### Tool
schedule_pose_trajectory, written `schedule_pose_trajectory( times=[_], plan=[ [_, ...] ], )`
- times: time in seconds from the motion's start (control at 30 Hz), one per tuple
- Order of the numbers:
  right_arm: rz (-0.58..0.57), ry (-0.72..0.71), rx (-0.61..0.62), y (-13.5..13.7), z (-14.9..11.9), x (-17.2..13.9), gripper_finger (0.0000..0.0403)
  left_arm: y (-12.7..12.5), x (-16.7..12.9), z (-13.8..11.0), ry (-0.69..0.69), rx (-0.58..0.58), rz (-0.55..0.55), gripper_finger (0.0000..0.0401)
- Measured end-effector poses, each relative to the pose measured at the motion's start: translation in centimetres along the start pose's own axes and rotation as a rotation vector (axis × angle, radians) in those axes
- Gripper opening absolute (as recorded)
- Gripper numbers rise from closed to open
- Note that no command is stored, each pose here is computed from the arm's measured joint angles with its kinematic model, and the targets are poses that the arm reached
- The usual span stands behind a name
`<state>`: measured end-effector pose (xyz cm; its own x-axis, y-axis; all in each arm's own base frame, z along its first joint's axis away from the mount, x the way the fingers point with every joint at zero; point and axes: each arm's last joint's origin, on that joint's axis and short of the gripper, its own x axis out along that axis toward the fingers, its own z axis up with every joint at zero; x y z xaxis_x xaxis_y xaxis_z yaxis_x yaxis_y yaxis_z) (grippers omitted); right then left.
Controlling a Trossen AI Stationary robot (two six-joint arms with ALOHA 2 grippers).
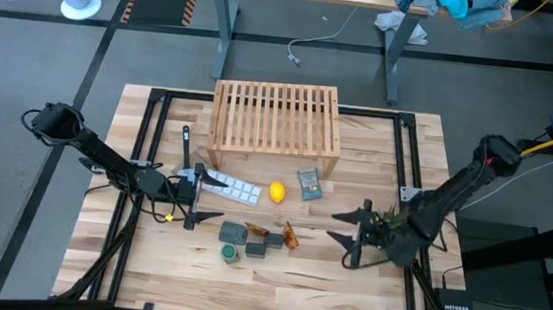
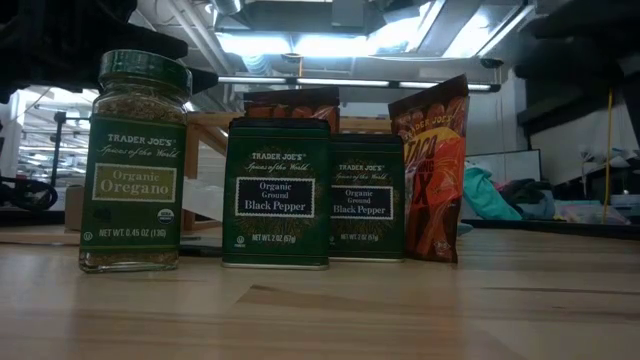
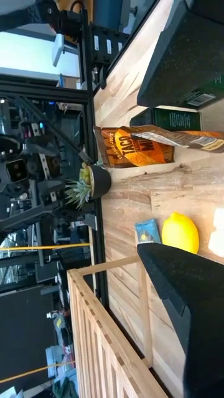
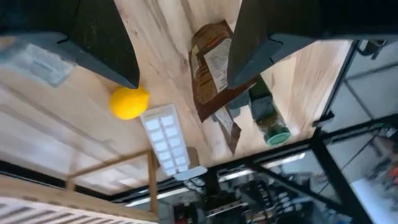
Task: Shelf spices
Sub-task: Put the right orange seasoning pack on the shelf
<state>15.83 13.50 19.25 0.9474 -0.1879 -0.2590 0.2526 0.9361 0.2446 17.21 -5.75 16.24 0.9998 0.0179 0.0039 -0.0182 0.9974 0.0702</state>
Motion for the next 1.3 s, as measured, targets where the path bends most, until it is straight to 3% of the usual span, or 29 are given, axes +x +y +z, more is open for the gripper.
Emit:
schedule_pose_trajectory(
  times=[0.13, 0.47, 0.7, 0.87, 0.97, 1.3],
  plan=[
    [-0.045, -0.016, 0.034, 1.0, -2.3, 0.3, 0.0250, 0.0, 0.0, 0.0, 0.000, 0.011, 0.000, 0.0368],
    [-0.073, -0.055, 0.095, 3.8, -6.8, 4.3, 0.0250, 0.0, 0.0, 0.0, -0.001, 0.014, 0.000, 0.0368],
    [-0.086, -0.092, 0.149, 8.0, -6.9, 6.7, 0.0250, 0.0, 0.0, -0.1, 0.005, 0.008, 0.000, 0.0368],
    [-0.115, -0.075, 0.036, 10.1, -6.5, 7.9, 0.0250, 0.0, 0.0, -0.2, 0.021, 0.011, -0.001, 0.0368],
    [-0.155, -0.072, -0.006, 10.3, -6.3, 8.1, 0.0250, 0.0, 0.0, -0.3, 0.026, 0.013, -0.002, 0.0368],
    [-0.239, -0.051, 0.042, 8.8, -6.5, 9.1, 0.0250, 0.0, 0.0, -0.2, 0.020, 0.022, -0.001, 0.0368]
  ],
)
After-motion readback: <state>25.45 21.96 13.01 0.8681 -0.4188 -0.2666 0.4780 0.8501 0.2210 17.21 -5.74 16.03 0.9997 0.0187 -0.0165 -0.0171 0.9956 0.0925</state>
